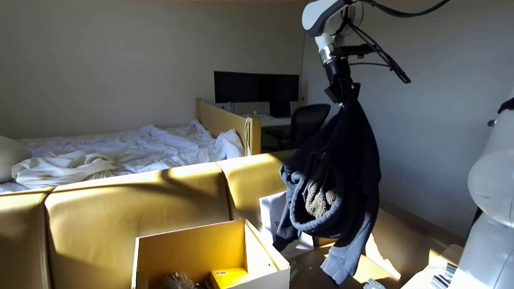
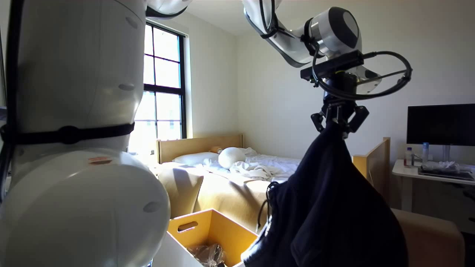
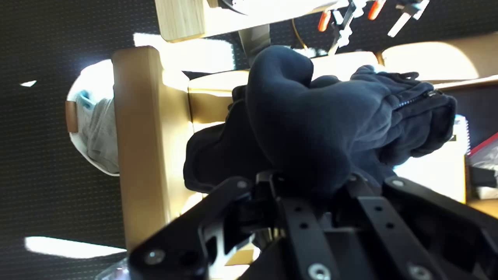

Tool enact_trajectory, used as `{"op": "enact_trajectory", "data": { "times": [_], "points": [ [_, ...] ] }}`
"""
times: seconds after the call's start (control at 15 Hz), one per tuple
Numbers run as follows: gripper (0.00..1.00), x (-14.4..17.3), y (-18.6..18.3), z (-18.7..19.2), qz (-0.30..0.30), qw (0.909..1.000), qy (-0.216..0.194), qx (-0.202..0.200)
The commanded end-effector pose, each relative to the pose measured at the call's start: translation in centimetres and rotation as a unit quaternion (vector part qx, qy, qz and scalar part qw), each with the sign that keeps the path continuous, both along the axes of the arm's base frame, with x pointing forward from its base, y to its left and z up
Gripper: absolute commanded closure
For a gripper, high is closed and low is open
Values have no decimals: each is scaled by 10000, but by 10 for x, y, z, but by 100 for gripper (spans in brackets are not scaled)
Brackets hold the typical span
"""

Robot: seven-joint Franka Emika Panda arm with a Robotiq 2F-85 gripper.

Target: Remove the jumper from the box

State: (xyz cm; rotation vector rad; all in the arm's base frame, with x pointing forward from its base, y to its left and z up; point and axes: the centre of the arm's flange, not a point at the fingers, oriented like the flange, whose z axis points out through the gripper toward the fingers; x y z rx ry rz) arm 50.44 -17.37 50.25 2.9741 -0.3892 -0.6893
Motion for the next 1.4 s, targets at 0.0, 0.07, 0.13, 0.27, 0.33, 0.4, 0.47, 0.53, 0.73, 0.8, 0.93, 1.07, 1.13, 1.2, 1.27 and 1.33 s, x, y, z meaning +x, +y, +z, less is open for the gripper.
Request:
{"op": "enact_trajectory", "data": {
  "times": [0.0,0.07,0.13,0.27,0.33,0.4,0.47,0.53,0.73,0.8,0.93,1.07,1.13,1.2,1.27,1.33],
  "points": [
    [93,-45,-27,-31,-647,9950,-513,-557],
    [94,-47,-29,-40,-753,9937,-605,-575],
    [93,-49,-26,-50,-756,9939,-638,-483],
    [58,-52,-13,-71,-728,9951,-591,-313],
    [52,-52,-10,-78,-744,9952,-580,-267],
    [47,-52,-8,-83,-784,9951,-574,-206],
    [39,-49,-6,-83,-849,9943,-614,-211],
    [34,-47,-7,-82,-947,9930,-654,-245],
    [15,-42,-13,-77,-1141,9905,-721,-251],
    [8,-42,-14,-73,-1168,9906,-696,-120],
    [0,-38,-10,-59,-1156,9902,-770,166],
    [0,-33,5,-33,-919,9905,-950,369],
    [0,-31,14,-19,-793,9908,-1025,396],
    [0,-29,28,0,-566,9909,-1112,514],
    [0,-29,45,18,-309,9905,-1185,632],
    [0,-30,69,37,-57,9891,-1266,753]
  ]
}}
